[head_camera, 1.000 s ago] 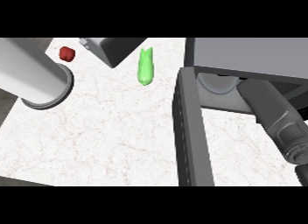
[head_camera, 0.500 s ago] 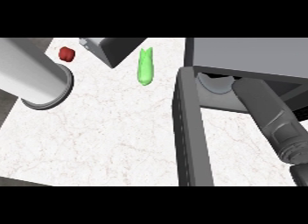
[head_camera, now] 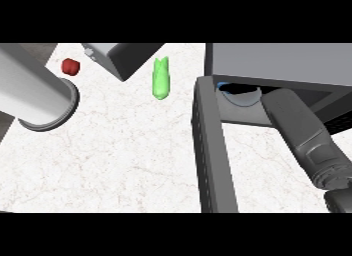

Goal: Pick up the milk, place it into the microwave and close the microwave

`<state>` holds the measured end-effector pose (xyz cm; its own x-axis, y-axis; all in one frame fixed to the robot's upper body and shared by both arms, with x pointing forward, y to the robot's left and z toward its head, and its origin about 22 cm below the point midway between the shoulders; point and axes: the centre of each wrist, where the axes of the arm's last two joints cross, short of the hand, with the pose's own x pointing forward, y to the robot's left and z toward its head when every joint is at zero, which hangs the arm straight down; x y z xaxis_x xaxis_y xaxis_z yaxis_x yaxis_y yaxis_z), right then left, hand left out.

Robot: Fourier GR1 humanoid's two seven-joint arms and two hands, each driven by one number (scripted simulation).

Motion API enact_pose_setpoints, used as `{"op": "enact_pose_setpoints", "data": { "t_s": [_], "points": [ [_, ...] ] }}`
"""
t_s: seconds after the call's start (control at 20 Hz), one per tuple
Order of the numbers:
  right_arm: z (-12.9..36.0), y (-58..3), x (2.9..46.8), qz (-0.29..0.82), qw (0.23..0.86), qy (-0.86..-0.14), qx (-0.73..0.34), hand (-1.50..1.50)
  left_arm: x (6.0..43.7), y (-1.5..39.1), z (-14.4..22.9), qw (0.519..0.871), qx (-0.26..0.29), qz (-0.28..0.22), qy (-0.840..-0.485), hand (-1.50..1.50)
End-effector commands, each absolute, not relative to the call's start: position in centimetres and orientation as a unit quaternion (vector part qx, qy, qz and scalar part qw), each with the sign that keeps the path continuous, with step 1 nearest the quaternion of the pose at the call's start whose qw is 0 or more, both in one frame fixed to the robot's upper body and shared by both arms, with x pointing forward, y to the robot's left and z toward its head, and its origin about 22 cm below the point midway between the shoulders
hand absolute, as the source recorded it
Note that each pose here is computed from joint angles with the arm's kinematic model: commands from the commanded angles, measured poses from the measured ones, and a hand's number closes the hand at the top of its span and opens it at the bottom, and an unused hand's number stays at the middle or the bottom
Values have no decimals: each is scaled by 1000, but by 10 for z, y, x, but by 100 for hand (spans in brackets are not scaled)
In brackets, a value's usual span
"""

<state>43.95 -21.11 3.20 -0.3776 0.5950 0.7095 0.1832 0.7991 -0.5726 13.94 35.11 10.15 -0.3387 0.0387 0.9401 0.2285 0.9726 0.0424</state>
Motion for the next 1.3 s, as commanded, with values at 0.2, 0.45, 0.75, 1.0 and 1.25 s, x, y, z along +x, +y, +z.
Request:
{"op": "enact_pose_setpoints", "data": {
  "t_s": [0.2,0.45,0.75,1.0,1.25],
  "points": [
    [6,-226,425,143,541,-820,-118,-150,150,330,96,562,-117,-100,-813,-150],
    [-12,-230,414,108,569,-813,-60,-150,156,305,95,569,-146,-107,-802,150],
    [-59,-232,381,84,595,-799,31,-150,158,285,107,575,-156,-125,-793,150],
    [-65,-242,373,75,597,-797,51,-150,180,262,96,592,-172,-123,-778,150],
    [-84,-245,351,79,595,-799,41,-150,181,243,102,599,-182,-146,-766,150]
  ]
}}
